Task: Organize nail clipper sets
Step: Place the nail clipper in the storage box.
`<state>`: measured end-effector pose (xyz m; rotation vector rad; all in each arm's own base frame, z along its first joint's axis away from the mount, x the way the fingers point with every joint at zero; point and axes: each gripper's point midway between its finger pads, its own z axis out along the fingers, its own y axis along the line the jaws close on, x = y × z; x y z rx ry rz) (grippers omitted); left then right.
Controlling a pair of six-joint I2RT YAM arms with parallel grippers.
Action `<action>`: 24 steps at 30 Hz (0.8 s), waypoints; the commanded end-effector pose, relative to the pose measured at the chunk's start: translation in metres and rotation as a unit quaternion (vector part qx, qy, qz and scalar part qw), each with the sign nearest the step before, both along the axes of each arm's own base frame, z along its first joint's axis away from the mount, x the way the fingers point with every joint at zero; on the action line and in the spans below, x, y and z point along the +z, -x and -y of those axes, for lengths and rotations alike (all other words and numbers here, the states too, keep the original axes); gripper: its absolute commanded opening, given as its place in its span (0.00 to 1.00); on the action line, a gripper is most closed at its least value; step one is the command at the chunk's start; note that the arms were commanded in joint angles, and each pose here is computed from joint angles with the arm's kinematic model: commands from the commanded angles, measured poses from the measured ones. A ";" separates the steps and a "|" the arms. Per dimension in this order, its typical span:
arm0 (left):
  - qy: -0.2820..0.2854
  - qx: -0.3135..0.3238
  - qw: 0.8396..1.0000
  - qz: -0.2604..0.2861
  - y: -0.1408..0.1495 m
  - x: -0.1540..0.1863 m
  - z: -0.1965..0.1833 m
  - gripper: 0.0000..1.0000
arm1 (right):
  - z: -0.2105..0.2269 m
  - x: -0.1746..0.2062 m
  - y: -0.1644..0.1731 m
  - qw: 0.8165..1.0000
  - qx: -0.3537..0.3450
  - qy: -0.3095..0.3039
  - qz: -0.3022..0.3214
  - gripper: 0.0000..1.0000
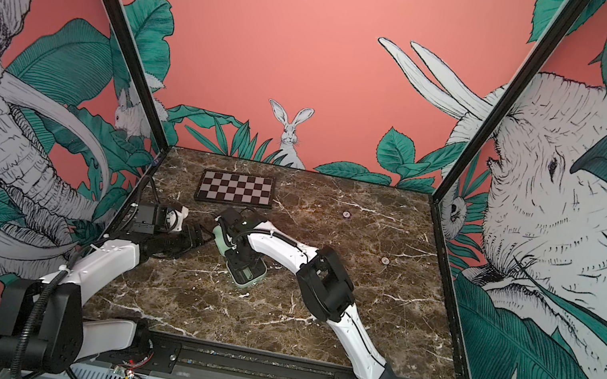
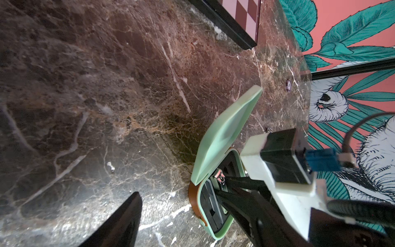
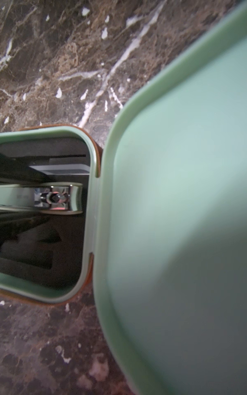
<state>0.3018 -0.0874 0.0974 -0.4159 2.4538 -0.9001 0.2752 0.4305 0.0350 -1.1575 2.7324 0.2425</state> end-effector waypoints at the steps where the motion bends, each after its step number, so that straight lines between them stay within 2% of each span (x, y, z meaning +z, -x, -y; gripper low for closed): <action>1: 0.000 -0.001 1.000 0.000 0.002 -0.001 -0.001 0.80 | 0.013 -0.013 0.006 0.999 -0.010 0.026 -0.016 0.15; 9: 0.001 -0.001 1.000 0.002 0.002 0.000 0.000 0.80 | 0.019 -0.013 0.000 0.999 -0.020 0.050 -0.005 0.17; 14: 0.000 -0.001 1.000 0.002 0.003 0.000 -0.001 0.80 | 0.017 -0.001 -0.001 0.999 -0.021 0.037 0.003 0.29; 24: 0.002 0.000 1.000 0.004 0.004 0.001 0.000 0.80 | 0.012 0.027 -0.016 0.999 -0.031 0.020 0.029 0.32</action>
